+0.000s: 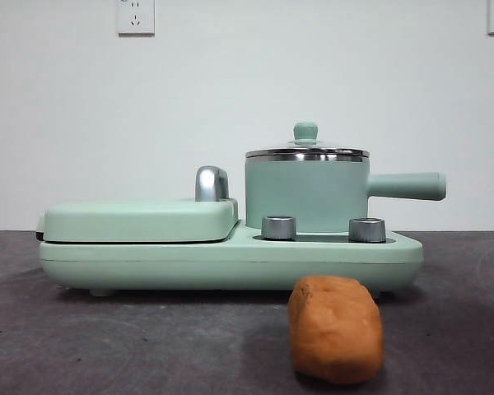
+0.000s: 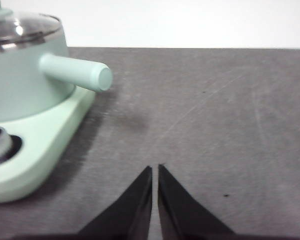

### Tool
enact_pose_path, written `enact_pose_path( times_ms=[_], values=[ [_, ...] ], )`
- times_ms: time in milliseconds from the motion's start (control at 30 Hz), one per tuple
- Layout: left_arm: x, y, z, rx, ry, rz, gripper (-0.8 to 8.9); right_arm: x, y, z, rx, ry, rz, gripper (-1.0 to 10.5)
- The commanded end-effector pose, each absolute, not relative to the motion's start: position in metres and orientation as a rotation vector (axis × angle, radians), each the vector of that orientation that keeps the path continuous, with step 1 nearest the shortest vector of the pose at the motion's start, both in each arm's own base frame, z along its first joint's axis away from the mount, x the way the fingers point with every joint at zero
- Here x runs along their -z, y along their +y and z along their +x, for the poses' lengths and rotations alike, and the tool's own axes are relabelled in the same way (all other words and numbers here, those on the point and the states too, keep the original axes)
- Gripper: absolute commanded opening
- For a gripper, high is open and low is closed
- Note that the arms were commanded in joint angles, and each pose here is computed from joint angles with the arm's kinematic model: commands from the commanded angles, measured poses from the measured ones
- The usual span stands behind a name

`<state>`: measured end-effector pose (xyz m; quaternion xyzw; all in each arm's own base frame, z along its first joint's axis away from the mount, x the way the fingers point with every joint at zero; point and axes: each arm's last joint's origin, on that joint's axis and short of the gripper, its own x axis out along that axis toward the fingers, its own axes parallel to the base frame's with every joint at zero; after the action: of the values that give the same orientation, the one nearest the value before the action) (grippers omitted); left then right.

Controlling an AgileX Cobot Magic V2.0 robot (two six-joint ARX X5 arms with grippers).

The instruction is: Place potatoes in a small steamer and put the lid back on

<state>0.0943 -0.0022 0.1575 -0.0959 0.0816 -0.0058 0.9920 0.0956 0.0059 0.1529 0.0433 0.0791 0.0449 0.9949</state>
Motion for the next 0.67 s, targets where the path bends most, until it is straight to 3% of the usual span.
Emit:
enact_pose_path(
  times_ms=[33, 367, 667],
  values=[
    [-0.155, -0.004, 0.094, 0.073, 0.179, -0.258, 0.15, -0.155, 0.007, 0.095, -0.126, 0.155, 0.224, 0.2],
    [-0.2, -0.011, 0.086, 0.187, 0.235, -0.376, 0.15, -0.211, 0.01, 0.078, -0.212, 0.183, 0.442, 0.1],
    [-0.267, -0.018, 0.085, 0.338, 0.313, -0.383, 0.15, -0.287, 0.012, 0.057, -0.331, 0.236, 0.417, 0.1]
  ],
)
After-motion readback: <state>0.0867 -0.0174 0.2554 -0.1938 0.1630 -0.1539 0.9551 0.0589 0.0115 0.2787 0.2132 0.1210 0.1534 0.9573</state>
